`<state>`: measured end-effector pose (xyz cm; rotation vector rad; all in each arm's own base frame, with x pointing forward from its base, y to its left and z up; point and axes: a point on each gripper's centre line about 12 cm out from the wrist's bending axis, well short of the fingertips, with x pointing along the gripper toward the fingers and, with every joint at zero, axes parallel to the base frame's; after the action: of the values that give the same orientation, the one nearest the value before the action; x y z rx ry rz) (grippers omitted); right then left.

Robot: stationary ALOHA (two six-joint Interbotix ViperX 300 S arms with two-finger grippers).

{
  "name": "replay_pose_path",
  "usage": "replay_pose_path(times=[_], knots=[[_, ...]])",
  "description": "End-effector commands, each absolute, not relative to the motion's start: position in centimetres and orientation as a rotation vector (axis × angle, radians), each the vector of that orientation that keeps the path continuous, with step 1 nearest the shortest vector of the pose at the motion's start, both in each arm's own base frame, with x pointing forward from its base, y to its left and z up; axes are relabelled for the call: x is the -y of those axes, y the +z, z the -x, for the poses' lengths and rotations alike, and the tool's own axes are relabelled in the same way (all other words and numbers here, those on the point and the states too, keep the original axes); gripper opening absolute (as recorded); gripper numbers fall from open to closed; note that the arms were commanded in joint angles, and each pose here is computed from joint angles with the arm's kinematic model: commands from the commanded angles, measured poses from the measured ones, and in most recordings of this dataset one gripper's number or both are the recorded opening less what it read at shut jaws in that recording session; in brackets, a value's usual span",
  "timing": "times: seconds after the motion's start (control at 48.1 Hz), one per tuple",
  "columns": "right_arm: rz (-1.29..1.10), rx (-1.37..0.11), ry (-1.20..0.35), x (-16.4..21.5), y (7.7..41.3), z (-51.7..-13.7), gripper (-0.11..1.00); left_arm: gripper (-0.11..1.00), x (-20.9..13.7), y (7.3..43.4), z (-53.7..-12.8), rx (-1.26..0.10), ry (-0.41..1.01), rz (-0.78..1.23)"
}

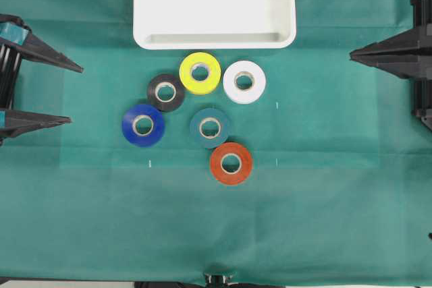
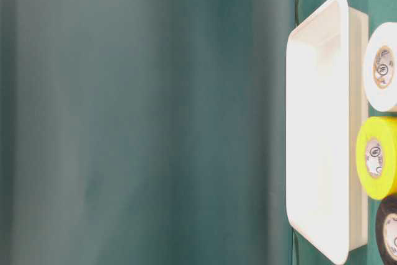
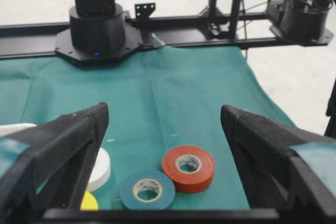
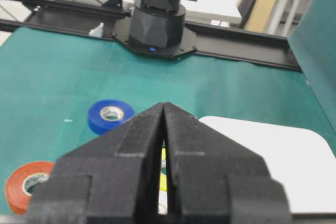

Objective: Pick up the tape from a random location and place it into the white case.

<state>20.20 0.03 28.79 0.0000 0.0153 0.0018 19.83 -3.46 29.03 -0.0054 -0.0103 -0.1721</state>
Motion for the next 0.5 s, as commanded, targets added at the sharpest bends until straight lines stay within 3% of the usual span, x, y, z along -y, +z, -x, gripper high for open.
replay_pose_path(times=[0.0,0.478], knots=[[-0.005,0.008,0.003,-0.1,29.8,-20.5,0.0,0.96,3.6,28.9,-20.1,0.007,-0.175,0.005],[-0.005,0.008,0.003,-0.1,29.8,-20.5,0.0,0.96,4.4,29.5,-24.6,-0.024,-0.176,-0.004]])
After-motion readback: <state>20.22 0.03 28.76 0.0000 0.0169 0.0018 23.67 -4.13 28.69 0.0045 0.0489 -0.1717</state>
